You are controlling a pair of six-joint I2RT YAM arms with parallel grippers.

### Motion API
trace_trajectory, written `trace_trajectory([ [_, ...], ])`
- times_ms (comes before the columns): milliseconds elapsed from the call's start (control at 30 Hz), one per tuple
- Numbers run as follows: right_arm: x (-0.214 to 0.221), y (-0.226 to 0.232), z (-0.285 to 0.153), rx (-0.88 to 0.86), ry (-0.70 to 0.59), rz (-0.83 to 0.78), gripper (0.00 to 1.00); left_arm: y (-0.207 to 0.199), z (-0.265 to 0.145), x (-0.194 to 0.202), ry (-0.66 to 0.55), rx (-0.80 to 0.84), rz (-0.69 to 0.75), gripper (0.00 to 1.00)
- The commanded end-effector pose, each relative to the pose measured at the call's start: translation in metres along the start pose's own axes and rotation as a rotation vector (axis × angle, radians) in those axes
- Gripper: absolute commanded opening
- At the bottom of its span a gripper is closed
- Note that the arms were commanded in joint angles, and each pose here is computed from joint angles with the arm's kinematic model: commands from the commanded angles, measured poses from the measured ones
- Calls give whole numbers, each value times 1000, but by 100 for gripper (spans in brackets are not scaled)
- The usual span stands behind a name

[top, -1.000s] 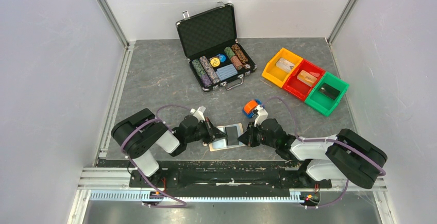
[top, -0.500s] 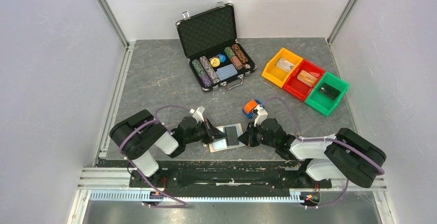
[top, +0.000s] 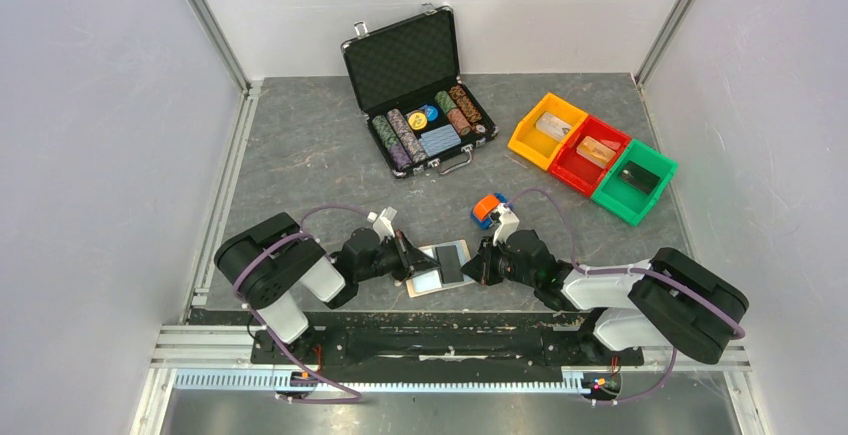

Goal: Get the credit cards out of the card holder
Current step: Remove the credit card from the card holder.

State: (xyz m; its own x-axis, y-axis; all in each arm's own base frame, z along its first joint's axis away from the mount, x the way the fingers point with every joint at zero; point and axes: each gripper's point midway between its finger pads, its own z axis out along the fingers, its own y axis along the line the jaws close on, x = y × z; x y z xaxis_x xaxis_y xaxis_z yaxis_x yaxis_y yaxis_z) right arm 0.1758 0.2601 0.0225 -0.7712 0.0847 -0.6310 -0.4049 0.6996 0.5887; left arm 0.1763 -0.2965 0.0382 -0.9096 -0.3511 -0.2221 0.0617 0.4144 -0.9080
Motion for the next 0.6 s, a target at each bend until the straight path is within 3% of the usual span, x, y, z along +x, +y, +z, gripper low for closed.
trace_trajectory([
  [0, 24, -24, -5, 81, 76, -9, 10, -25, -4, 2, 13, 117, -2, 2],
  [167, 24, -24, -5, 80, 78, -7, 10, -21, -4, 3, 19, 106, -6, 2],
  [267, 24, -24, -5, 81, 76, -6, 10, -19, -4, 4, 21, 101, -1, 18],
  [367, 25, -25, -5, 83, 79, -5, 10, -16, -5, 4, 19, 92, 0, 2],
  [567, 24, -25, -4, 83, 77, -5, 10, -17, -6, 3, 13, 100, 13, 3],
])
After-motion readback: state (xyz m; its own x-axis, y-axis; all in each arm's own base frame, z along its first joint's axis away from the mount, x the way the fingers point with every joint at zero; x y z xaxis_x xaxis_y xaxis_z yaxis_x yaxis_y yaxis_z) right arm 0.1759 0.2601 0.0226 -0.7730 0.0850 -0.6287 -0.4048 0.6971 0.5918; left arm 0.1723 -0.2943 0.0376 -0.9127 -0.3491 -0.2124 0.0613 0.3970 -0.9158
